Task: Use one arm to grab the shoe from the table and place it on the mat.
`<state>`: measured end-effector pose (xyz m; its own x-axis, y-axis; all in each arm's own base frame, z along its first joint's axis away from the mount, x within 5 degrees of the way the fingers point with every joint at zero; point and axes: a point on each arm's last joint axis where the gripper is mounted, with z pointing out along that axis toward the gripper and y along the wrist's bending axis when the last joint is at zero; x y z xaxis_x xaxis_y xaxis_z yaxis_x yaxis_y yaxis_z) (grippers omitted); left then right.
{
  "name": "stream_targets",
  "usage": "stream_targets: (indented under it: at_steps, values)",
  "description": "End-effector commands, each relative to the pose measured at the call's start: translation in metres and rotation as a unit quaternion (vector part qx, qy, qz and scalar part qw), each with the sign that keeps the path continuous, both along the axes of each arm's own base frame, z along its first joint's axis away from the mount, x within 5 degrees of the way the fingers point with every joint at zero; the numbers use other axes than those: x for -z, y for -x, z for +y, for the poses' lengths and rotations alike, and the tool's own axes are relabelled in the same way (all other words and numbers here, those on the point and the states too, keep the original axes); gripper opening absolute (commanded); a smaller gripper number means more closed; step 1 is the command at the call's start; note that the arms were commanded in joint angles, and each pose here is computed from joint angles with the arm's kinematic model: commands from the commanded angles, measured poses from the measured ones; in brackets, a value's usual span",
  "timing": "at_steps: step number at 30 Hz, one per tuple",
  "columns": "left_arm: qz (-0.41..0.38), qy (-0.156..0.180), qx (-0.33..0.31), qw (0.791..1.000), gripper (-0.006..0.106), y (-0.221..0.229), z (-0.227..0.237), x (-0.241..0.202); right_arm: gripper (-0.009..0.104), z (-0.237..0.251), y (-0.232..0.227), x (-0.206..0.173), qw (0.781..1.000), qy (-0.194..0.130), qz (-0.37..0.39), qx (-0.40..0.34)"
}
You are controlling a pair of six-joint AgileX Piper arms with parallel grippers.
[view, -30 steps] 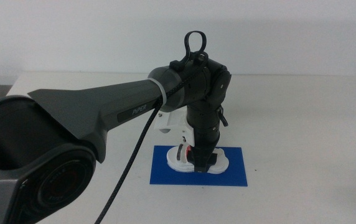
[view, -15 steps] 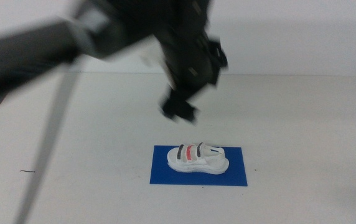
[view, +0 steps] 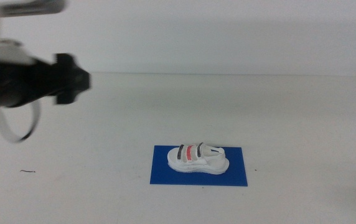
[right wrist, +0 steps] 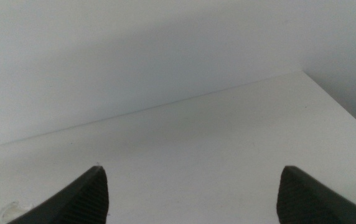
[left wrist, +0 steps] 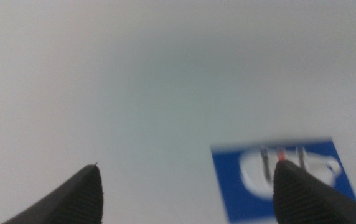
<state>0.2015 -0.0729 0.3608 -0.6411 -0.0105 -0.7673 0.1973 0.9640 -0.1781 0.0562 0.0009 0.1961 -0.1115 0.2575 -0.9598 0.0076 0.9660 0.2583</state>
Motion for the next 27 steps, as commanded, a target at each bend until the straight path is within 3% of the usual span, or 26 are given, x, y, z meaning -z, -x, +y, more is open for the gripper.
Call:
stream_targets:
  at_steps: [1,7,13,19,27]
  values:
    - [-0.114,-0.024,0.027,0.993,0.094,0.018,0.017,0.005,0.079,0.000,0.000,0.000,1.000,0.005,-0.005,-0.001]
    - [-0.192,-0.040,-0.034,0.980,0.094,0.060,0.049,0.024,0.079,0.000,0.000,0.000,1.000,0.005,-0.005,-0.001]
    - [-0.248,-0.062,-0.050,0.965,0.094,0.092,0.059,0.040,0.079,0.000,0.000,0.000,1.000,0.005,-0.005,-0.001]
    - [-0.344,-0.042,-0.068,0.936,0.094,0.118,0.063,0.071,0.079,0.000,0.000,0.000,1.000,0.005,-0.005,-0.001]
    - [-0.391,-0.035,-0.076,0.917,0.094,0.150,0.068,0.125,0.079,0.000,0.000,0.000,1.000,0.005,-0.005,-0.001]
